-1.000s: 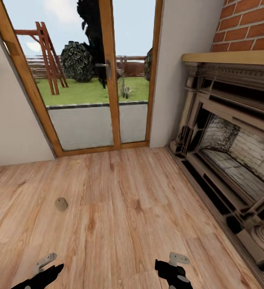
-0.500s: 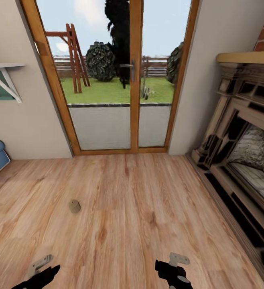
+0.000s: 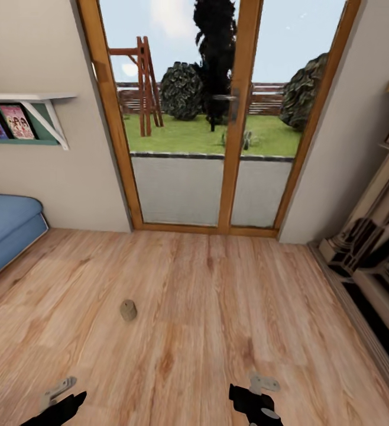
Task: Place each of the two pumpkins and all three candles from the living room inside a cabinet in the living room (use any cabinet), then make sure every cabinet is closed, and position the cauldron so it is next to a table in the living room.
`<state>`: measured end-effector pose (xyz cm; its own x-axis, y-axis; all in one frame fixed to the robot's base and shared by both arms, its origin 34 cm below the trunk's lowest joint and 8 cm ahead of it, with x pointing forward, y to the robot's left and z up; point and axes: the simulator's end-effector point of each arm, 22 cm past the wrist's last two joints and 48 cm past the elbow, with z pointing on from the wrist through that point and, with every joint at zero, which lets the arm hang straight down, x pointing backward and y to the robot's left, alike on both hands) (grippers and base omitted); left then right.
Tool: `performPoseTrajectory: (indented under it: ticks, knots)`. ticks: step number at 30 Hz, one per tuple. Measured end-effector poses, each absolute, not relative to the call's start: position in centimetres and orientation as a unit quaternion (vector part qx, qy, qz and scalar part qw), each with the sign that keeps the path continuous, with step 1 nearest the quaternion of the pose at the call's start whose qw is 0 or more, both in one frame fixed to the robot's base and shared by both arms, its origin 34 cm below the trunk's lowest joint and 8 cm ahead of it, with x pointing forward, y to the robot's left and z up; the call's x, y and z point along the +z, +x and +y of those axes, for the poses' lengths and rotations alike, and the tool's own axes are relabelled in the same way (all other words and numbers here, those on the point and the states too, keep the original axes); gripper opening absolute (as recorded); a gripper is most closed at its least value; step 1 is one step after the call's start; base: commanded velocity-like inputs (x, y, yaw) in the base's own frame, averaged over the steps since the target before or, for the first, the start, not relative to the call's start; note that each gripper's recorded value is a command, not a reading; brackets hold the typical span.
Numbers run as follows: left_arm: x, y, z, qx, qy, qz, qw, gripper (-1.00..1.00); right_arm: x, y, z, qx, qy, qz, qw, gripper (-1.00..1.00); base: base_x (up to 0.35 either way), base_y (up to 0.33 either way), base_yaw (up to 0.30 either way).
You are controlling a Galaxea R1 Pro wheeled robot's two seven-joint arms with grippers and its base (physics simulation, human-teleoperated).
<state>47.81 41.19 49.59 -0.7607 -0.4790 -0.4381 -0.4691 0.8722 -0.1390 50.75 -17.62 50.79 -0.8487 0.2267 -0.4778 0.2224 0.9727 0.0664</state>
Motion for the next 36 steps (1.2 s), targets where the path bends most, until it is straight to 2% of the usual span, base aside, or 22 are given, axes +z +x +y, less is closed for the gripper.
performPoseTrajectory:
  ticks: [13, 21, 27, 32, 36]
  knots:
    - [49.6, 47.8, 41.2, -0.008, -0.249, 0.939, 0.238, 1.0, 50.8, 50.7, -17.7, 0.003, 0.117, 0.961, 0.249, 1.0, 0.329, -0.048, 0.293]
    - [50.0, 47.9, 43.2, 0.073, -0.211, 0.94, 0.258, 1.0, 50.8, 50.8, -17.8, 0.003, 0.118, 0.961, 0.25, 1.0, 0.329, -0.045, 0.293]
    - [49.9, 48.1, 42.6, 0.083, -0.198, 0.941, 0.263, 1.0, 50.9, 50.9, -17.8, 0.003, 0.119, 0.96, 0.253, 1.0, 0.329, -0.004, 0.274]
    - [49.8, 48.2, 42.0, 0.073, -0.193, 0.943, 0.262, 1.0, 50.9, 51.0, -17.8, 0.003, 0.12, 0.959, 0.256, 1.0, 0.329, 0.0, 0.059]
    - [49.8, 48.7, 40.5, 0.039, -0.182, 0.946, 0.267, 1.0, 51.0, 51.2, -17.9, 0.003, 0.121, 0.958, 0.259, 1.0, 0.299, 0.0, -0.138]
